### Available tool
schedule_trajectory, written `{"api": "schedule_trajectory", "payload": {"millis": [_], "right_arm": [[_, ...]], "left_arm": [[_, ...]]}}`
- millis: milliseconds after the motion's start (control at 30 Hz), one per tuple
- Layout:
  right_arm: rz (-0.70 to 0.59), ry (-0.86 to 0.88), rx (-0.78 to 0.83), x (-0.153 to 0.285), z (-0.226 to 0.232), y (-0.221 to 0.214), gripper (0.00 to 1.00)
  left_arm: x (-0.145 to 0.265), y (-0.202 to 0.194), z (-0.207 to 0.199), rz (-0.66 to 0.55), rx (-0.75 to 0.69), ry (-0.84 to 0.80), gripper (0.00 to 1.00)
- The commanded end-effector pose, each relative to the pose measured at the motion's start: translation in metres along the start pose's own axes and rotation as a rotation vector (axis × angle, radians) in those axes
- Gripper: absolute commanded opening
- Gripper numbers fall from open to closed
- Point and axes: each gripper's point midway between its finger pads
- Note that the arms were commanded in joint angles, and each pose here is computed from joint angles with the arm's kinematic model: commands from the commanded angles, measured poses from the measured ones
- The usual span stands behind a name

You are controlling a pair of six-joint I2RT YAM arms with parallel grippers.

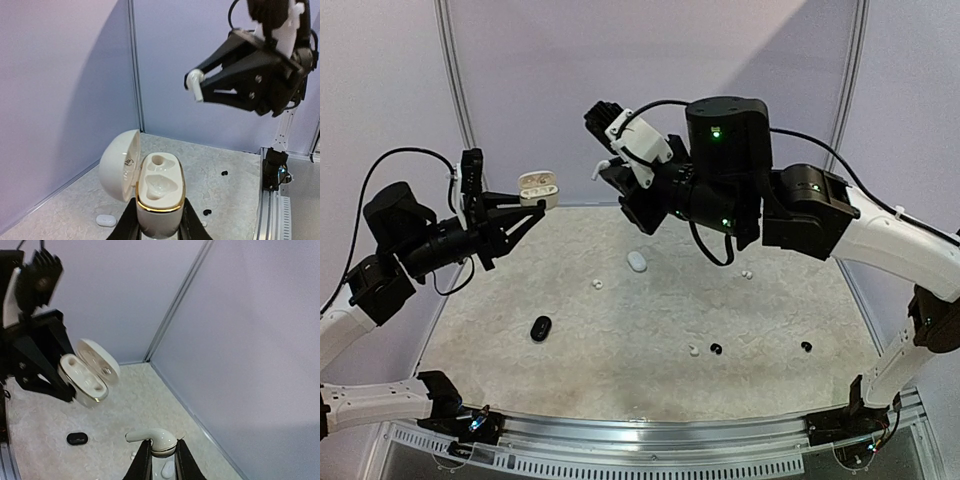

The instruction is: Insert the wireless bluetooth earbuds into the charging case

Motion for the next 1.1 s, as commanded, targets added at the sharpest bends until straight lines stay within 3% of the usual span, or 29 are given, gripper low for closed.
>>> {"api": "schedule_trajectory", "payload": {"millis": [0, 167, 400, 1067], "right_arm": [[-0.145, 0.001, 0.173, 0.008, 0.023, 0.046, 0.00], [-0.166, 0.054, 0.315, 0.003, 0.065, 0.050, 0.00], [-0.115, 0.061, 0.458, -0.008, 0.089, 0.030, 0.00], [-0.117, -0.055, 0.503, -0.006, 0.074, 0.035, 0.00]], "left_arm": [[-0.007, 0.003, -0.015, -0.008, -0.086, -0.055, 0.00], [-0.008, 0.007, -0.027, -0.026, -0.086, -0.095, 0.00], [-0.007, 0.017, -0.029, -0.079, -0.123, -0.084, 0.00], [-0.007, 0.015, -0.032, -0.107, -0.190, -0.081, 0.00]]}}
Point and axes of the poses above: each gripper's point midway between its finger pads, its own x axis back along the fingers, its own z axis along the line the jaws close on, y = z × x, and after that the axes turned 15 degrees about -x, right-handed
